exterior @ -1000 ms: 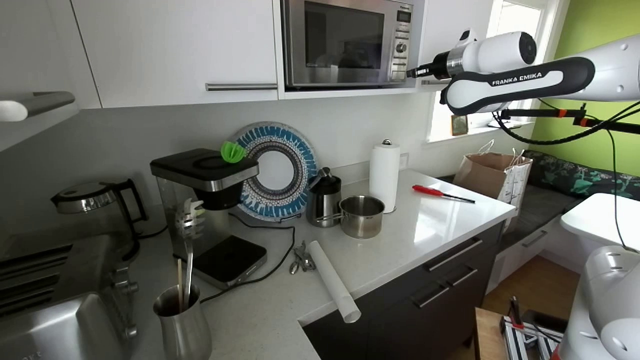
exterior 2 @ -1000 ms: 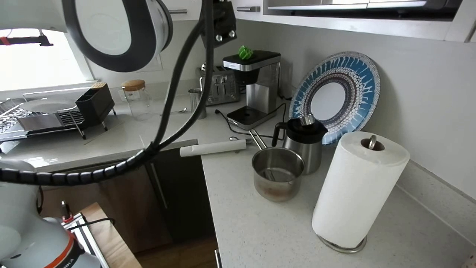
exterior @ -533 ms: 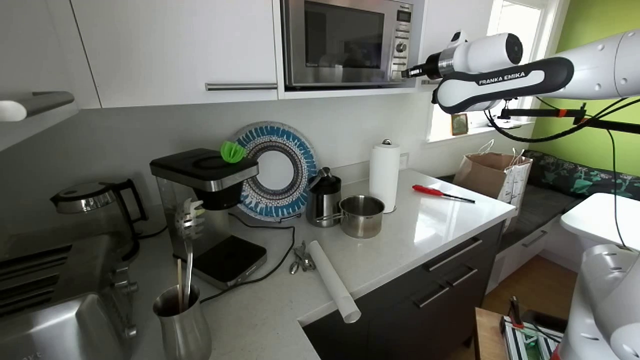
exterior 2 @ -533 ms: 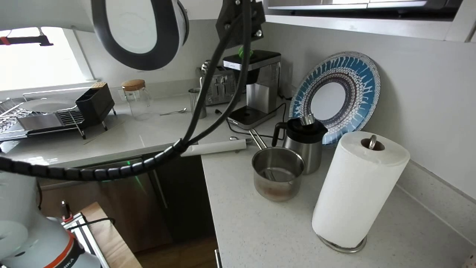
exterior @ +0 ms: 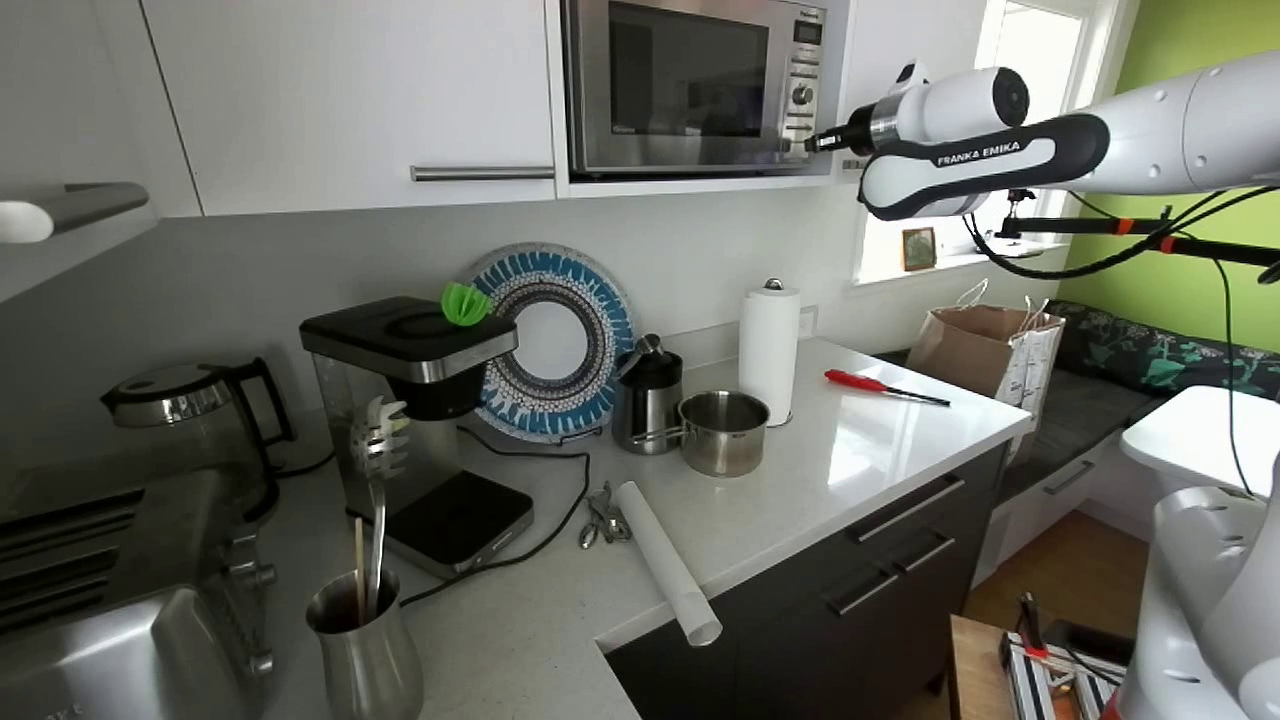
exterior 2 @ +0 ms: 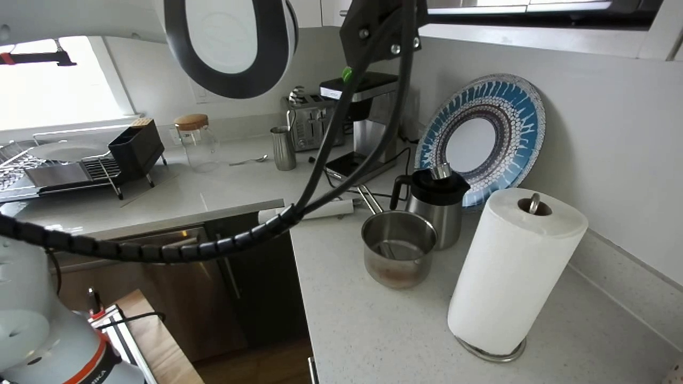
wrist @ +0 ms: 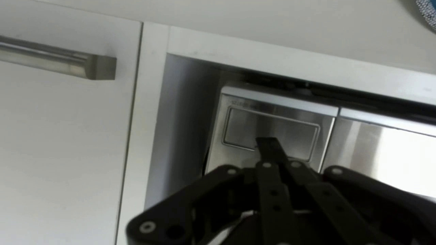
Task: Open the microwave door
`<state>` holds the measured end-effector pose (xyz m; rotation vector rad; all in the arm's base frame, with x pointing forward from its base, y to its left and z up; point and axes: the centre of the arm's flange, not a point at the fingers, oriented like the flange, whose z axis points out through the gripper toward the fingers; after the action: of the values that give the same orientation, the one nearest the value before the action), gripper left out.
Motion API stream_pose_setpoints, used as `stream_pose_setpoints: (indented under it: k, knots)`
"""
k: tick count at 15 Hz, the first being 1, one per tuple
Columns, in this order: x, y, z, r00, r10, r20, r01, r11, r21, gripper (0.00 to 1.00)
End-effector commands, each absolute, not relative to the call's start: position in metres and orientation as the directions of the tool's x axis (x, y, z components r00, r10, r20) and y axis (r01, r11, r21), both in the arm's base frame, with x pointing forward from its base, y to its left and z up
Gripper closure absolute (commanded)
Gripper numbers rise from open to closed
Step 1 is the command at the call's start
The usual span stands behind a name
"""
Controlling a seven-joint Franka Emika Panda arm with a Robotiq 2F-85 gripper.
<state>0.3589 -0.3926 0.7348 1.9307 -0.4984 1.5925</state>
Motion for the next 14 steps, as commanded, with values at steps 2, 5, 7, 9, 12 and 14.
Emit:
stream_pose_setpoints:
  k: [2, 5, 7, 9, 12, 14]
  knots:
    - [0.365, -0.413, 0.727, 0.232, 0.058, 0.971, -0.628, -0.753, 0.195, 1.0]
    - [0.371, -0.412, 0.728, 0.229, 0.059, 0.972, -0.625, -0.756, 0.193, 1.0]
    - [0.376, -0.409, 0.732, 0.227, 0.068, 0.972, -0.62, -0.759, 0.198, 1.0]
    - [0.381, -0.405, 0.733, 0.227, 0.075, 0.971, -0.614, -0.763, 0.203, 1.0]
    - [0.386, -0.403, 0.733, 0.232, 0.078, 0.97, -0.607, -0.767, 0.207, 1.0]
    - [0.388, -0.402, 0.732, 0.235, 0.078, 0.969, -0.606, -0.767, 0.209, 1.0]
